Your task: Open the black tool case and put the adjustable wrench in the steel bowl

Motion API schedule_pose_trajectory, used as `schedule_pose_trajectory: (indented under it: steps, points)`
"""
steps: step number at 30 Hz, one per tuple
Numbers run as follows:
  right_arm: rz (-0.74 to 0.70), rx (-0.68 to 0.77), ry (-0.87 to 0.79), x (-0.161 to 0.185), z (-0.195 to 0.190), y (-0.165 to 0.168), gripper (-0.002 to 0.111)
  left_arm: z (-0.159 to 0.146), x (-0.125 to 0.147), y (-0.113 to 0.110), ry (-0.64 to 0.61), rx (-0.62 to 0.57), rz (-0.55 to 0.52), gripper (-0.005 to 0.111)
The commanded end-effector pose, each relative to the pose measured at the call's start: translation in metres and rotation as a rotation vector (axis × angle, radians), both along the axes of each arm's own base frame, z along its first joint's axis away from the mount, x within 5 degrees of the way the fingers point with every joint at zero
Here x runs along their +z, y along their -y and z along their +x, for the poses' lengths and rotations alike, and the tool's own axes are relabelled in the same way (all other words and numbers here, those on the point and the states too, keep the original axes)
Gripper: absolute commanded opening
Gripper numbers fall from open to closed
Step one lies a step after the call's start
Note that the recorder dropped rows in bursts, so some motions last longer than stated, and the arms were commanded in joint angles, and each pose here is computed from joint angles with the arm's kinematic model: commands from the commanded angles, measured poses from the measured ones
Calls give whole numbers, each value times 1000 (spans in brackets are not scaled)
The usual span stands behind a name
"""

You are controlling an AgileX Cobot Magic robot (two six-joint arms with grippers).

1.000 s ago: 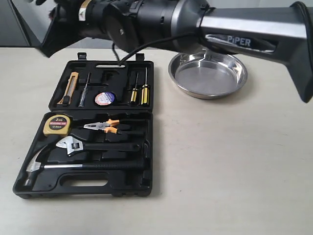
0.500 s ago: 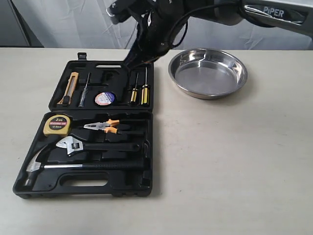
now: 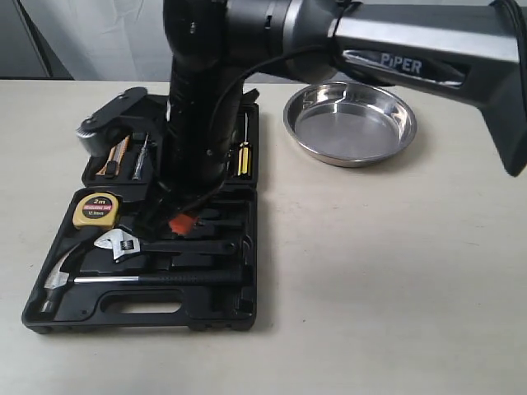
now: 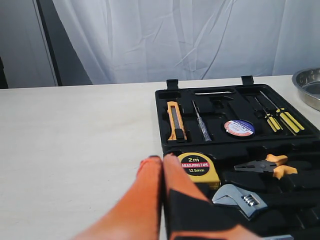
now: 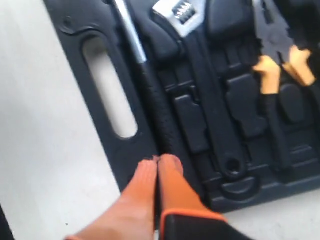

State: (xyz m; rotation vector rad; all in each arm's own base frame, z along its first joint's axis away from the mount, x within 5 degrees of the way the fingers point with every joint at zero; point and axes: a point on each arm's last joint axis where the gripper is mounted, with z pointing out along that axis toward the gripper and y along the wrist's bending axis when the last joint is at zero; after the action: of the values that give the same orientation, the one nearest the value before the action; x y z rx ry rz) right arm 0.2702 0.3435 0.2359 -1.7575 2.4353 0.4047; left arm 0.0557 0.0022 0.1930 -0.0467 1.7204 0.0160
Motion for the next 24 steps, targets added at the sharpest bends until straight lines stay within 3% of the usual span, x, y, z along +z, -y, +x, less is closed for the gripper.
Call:
schedule_pose_trajectory:
  steps: [1,8,16,20,24]
  points:
    - [30,84,18,6,-20,-16,-1,0,-1,0,0,2,3,0]
    - [253,50,197,15,-21,-47,-1,0,-1,0,0,2,3,0]
    - [462,-35,386,30,-2,-59,-1,0,-1,0,0,2,3,0]
    - [479,-81,394,31,5,-57,-1,0,-1,0,0,2,3,0]
    - [413,-215,317,26,15,-43,-1,0,-1,0,0,2,3,0]
